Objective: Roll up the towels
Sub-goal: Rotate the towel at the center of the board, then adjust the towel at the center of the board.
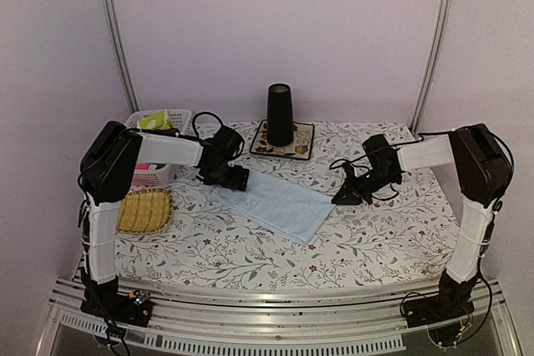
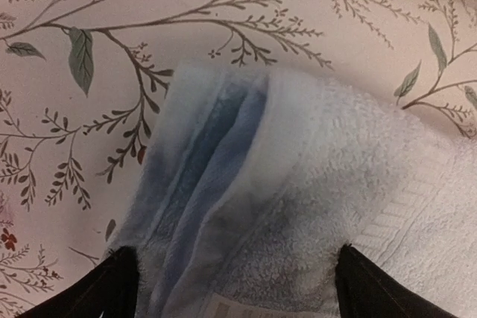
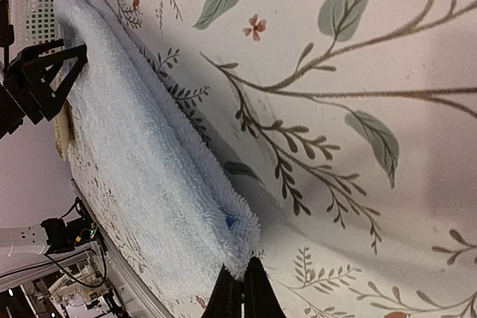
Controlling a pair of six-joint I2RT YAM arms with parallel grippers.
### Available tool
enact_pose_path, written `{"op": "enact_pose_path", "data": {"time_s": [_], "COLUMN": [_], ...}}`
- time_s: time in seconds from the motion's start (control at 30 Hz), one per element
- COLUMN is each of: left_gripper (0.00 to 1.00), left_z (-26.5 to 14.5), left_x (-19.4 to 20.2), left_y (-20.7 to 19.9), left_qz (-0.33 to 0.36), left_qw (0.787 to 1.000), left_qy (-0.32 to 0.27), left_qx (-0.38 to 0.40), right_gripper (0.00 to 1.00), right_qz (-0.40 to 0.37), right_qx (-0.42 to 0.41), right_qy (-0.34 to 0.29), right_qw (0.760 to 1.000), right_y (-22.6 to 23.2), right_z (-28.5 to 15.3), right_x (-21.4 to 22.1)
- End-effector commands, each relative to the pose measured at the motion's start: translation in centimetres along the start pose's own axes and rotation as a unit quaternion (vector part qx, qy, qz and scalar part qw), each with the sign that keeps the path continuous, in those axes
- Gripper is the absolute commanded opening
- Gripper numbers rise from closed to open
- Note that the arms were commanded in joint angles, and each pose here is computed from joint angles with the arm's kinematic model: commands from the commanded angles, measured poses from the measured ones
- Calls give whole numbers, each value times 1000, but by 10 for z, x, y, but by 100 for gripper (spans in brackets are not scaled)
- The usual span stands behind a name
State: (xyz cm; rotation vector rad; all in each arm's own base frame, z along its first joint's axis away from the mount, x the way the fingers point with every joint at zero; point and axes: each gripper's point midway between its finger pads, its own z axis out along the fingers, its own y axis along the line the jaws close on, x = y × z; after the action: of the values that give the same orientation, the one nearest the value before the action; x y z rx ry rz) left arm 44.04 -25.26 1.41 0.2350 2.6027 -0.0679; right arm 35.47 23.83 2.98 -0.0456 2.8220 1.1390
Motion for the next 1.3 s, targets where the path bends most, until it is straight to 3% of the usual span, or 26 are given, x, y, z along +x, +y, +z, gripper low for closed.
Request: {"op": "enact_pose_path", "data": {"time_s": [0.0, 0.27, 0.5, 0.63, 0.67, 0.73, 0.87, 0.97, 1.27], "left_gripper": [96, 97, 97, 97, 97, 97, 97, 96, 94], "left_z": [7, -78, -130, -133, -133, -131, -117, -103, -63], "left_x": [5, -35, 19, 45, 48, 55, 67, 64, 64], "left_y": [11, 1, -36, -39, -40, -46, -58, -69, -83], "left_qz": [31, 31, 95, 50, 32, -12, -66, -75, -77], "left_qw": [999, 998, 991, 995, 996, 997, 994, 993, 991], "left_qy": [30, -55, -64, -28, -23, -10, 18, 17, 41], "left_qx": [-21, 30, 76, 77, 77, 79, 86, 94, 101], "right_gripper": [2, 2, 2, 3, 7, 38, 67, 77, 84], "right_qz": [36, 71, 121, 99, 89, 64, -32, -86, -157], "right_qx": [38, 27, 83, 106, 99, 102, 136, 147, 153], "right_qy": [-49, -53, -45, -34, -33, -35, -89, -109, -179], "right_qw": [997, 996, 988, 989, 991, 992, 986, 979, 959], "right_y": [7, 34, 18, 28, 33, 38, 60, 76, 121], "right_z": [-19, 4, 12, 6, 3, -9, -50, -73, -121], "right_x": [14, 69, 117, 152, 156, 160, 132, 118, 80]}}
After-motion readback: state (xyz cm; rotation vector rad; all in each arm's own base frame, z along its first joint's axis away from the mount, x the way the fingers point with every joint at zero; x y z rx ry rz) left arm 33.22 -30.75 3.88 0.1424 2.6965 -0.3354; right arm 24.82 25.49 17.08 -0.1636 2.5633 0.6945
